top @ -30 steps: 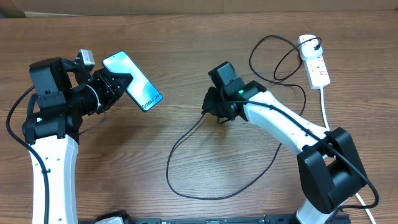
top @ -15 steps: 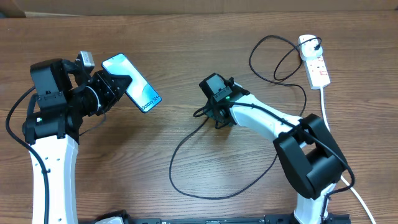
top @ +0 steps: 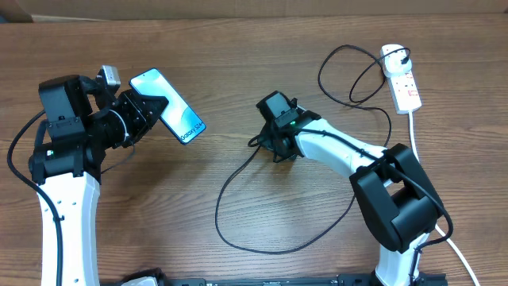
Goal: Plug charger to phone and switch on socket
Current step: 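Close the right gripper on the USB-C plug and lift it, then raise the plug toward the smartphone's bottom edge held by the left gripper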
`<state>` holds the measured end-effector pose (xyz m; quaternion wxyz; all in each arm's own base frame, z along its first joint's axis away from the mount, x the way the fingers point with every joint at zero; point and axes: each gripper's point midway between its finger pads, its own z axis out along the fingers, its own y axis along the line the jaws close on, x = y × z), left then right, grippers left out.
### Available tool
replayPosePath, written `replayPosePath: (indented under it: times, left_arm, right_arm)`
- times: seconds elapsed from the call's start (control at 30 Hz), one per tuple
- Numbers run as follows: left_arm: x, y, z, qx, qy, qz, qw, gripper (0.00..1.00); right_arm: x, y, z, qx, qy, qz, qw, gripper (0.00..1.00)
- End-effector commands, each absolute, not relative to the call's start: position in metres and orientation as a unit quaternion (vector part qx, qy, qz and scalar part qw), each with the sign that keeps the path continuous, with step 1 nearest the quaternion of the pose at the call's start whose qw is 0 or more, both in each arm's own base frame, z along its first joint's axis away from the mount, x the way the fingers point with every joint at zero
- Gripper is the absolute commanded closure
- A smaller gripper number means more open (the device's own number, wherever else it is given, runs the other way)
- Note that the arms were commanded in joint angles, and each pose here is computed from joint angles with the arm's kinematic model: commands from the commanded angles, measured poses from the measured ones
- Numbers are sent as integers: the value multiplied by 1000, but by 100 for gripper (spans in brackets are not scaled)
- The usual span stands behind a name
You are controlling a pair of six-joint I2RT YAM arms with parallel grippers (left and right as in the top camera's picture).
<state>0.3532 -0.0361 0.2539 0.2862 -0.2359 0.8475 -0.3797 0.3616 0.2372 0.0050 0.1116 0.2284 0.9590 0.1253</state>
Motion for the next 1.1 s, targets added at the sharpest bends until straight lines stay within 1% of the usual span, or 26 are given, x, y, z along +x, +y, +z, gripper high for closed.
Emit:
replayPosePath:
  times: [0.0, 0.13, 0.23, 0.33, 0.47, 0.8, 0.93, 1.07]
  left_arm:
    - [354, -36, 261, -222, 847, -382, 297, 96]
    - [354, -36, 261, -222, 846, -382, 297, 96]
    - [354, -36, 261, -222, 846, -382, 297, 96]
    - [354, -36, 261, -222, 846, -382, 297, 96]
    - [354, -36, 261, -222, 846, -382, 297, 96]
    - [352, -37, 259, -225, 848, -382, 292, 96]
    - [352, -37, 259, -225, 848, -382, 291, 96]
    - [351, -37, 258, -227, 848, -381, 289, 96]
  right_arm:
    - [368, 241, 14, 224, 955, 183, 73, 74]
    - [372, 245, 21, 215, 947, 236, 43, 74]
    - [378, 249, 25, 205, 945, 251, 52, 73]
    - [381, 250, 22, 204, 947, 239, 73, 72]
    - [382, 244, 10, 242, 945, 203, 85, 71]
    - [382, 251, -3, 240, 946, 198, 88, 72]
    - [382, 251, -14, 241, 948, 192, 84, 82]
    - [382, 251, -18, 241, 948, 190, 83, 83]
